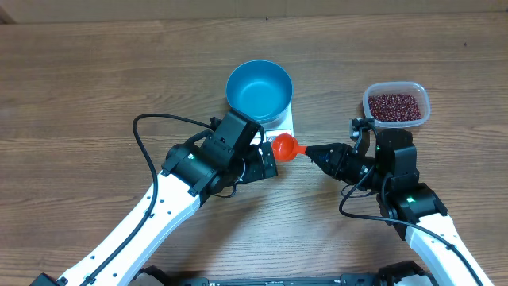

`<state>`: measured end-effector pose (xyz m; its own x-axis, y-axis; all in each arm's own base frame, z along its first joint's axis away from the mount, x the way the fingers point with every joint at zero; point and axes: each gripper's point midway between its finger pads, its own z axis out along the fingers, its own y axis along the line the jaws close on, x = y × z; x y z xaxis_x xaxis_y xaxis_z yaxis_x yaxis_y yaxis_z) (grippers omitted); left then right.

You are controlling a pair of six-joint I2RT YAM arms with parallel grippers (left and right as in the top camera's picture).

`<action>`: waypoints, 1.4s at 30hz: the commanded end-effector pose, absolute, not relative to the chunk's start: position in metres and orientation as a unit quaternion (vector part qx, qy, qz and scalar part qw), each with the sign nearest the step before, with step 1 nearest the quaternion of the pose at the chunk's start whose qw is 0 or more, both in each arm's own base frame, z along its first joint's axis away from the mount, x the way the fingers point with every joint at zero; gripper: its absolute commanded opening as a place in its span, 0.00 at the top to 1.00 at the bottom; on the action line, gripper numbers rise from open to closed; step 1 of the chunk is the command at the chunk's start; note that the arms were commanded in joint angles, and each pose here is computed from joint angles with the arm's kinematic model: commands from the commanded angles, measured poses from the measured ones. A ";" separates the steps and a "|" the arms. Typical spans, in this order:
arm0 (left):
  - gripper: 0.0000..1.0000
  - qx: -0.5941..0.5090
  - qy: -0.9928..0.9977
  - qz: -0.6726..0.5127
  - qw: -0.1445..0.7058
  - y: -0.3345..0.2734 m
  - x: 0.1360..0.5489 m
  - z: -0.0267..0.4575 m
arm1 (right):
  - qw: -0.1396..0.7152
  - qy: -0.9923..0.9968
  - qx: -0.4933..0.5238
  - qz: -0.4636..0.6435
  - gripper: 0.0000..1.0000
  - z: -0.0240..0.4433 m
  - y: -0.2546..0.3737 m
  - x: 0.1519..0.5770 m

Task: Scoop item into bowl and weigh 150g on scale
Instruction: 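Open the left gripper, releasing the cup rim to the right gripper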

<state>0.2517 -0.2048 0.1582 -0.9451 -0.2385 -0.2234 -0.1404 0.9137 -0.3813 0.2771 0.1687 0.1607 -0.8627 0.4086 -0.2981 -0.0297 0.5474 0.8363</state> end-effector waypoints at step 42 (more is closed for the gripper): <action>0.00 -0.014 0.977 -0.135 0.164 -0.195 0.257 0.153 | 0.260 0.850 0.094 0.449 0.96 0.168 0.165 0.282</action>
